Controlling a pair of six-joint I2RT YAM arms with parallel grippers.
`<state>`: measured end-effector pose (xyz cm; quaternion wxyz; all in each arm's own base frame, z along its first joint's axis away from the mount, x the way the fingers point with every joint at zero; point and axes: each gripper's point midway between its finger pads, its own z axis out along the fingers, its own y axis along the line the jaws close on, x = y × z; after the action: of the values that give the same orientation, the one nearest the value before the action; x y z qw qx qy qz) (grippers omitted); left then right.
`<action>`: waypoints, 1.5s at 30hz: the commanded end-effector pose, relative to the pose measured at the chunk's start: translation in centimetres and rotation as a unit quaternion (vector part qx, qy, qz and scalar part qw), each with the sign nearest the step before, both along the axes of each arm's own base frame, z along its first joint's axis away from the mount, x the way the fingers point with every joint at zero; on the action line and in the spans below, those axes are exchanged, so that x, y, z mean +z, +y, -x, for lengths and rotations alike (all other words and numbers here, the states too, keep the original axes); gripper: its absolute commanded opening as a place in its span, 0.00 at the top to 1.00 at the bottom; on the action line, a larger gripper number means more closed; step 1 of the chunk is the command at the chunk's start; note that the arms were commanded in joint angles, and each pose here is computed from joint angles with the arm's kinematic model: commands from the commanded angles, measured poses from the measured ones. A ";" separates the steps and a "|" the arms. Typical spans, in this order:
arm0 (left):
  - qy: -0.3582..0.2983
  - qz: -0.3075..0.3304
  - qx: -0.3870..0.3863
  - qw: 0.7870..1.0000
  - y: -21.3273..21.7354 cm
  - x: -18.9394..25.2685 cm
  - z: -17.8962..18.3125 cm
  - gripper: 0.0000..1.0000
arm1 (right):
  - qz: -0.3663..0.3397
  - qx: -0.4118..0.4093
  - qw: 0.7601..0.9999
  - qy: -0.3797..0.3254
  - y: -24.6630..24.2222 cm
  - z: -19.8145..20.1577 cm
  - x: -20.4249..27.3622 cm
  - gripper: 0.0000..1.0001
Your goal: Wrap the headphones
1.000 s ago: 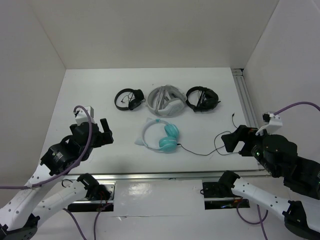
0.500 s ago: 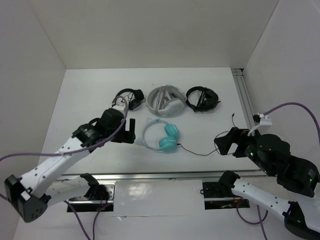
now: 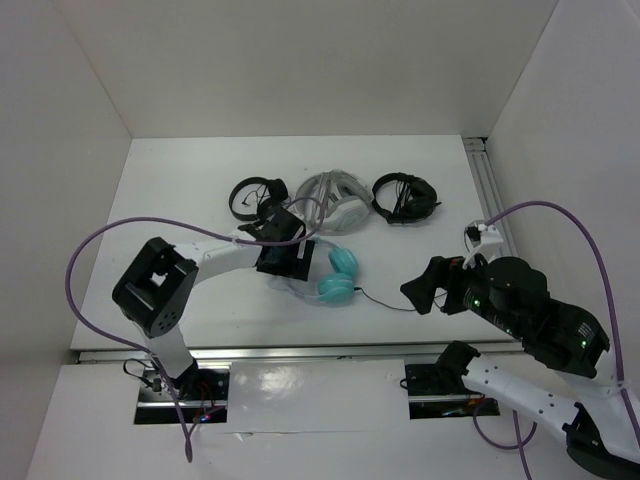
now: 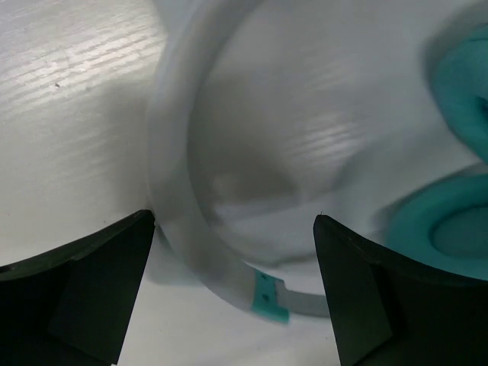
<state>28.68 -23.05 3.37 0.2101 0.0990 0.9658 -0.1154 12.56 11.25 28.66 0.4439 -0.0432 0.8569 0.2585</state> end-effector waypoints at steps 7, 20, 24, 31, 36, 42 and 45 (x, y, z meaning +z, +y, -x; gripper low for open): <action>-0.043 0.025 0.013 0.999 0.2 1.1 -3.7 0.03 | -0.048 0.023 0.998 -0.039 0.6 0.4 2.1 0.00; -0.036 -0.028 0.016 0.999 0.6 -0.6 -4.2 0.26 | -0.042 0.014 0.998 -0.043 0.5 -0.2 2.1 0.00; -0.034 -0.060 0.042 0.997 2.1 -1.4 -4.0 0.36 | -0.050 0.024 0.997 -0.045 0.9 0.0 2.5 0.00; -0.005 -0.089 0.056 0.994 3.1 -4.3 -3.2 0.77 | -0.058 0.036 0.997 -0.046 1.5 0.1 2.6 0.00; 0.007 -0.086 0.061 0.994 3.0 -5.6 -2.8 1.00 | -0.061 0.032 0.996 -0.050 1.5 -0.1 2.8 0.00; -0.036 -0.106 0.096 0.989 2.6 1.2 -0.3 1.00 | -0.057 0.043 0.995 -0.063 1.8 -0.4 2.5 0.00; -0.076 -0.138 0.117 0.981 3.8 6.4 2.4 1.00 | -0.070 0.048 0.993 -0.076 2.7 -1.0 2.0 0.00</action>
<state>29.19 -21.55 4.22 0.2506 0.0449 0.9671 0.0028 12.75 12.83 29.79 0.4699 -0.0616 0.8232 0.3127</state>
